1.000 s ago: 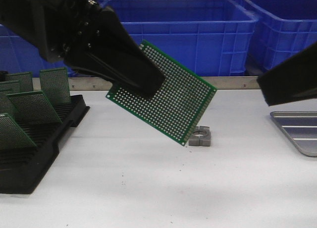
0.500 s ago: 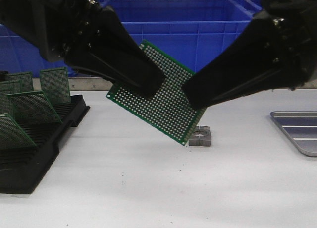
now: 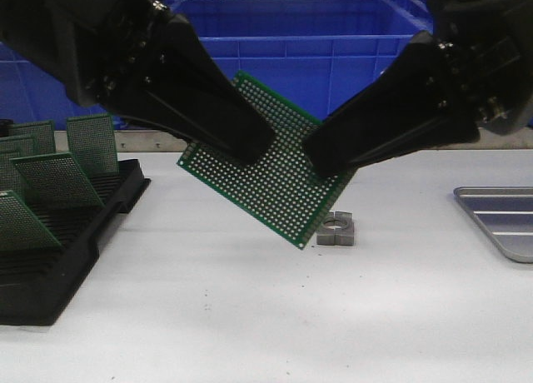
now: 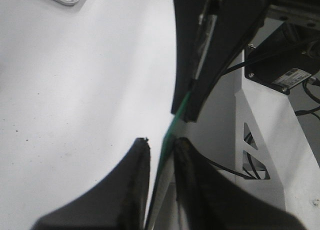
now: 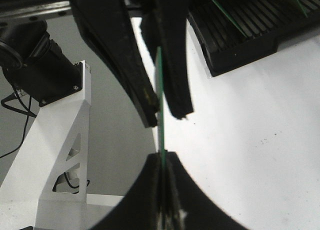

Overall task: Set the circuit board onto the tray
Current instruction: 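Open the left gripper and carry the board toward the silver tray, then lower the board flat onto the silver tray and open the right gripper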

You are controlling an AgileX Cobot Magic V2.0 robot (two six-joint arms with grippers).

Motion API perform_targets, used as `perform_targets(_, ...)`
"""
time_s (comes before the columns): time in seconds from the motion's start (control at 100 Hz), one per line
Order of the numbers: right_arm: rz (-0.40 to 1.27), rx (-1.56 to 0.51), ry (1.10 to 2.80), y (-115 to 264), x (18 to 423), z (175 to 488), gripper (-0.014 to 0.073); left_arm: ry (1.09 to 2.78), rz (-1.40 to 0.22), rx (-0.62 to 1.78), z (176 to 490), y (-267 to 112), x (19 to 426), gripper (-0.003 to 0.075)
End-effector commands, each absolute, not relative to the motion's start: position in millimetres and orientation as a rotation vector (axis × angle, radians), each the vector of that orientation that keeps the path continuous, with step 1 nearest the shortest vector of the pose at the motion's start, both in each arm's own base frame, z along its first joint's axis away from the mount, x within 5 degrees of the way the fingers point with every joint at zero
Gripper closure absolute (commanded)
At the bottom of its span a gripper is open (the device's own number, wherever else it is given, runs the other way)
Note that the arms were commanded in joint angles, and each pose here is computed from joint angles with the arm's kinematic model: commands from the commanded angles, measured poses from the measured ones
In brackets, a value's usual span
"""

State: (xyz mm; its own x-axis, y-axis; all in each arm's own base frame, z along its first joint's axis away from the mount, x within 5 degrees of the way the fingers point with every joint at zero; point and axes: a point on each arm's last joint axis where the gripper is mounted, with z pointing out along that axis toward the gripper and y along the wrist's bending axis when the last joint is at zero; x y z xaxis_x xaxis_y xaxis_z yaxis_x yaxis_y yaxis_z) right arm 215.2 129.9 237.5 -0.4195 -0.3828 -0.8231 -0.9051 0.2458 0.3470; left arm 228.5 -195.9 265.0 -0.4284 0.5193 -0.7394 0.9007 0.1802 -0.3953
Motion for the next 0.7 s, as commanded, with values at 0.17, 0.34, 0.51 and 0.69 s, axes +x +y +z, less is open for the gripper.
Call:
perform_targets(0.17,1.258,-1.042,1.958,132,214,255,0.0662,1.957,-1.228,1.278,285,-201,224,0.0230)
perform_targets(0.34,1.270,-0.868,2.196,120,217,247,0.0662,1.959,-1.216,1.269,285,-200,225,0.0235)
perform_targets(0.51,1.185,-0.740,2.337,92,225,240,0.0662,1.960,-1.204,1.257,285,-200,227,0.0235)
perform_targets(0.69,0.959,-0.369,2.398,41,247,234,0.0662,1.959,-1.210,1.251,285,-201,227,0.0235)
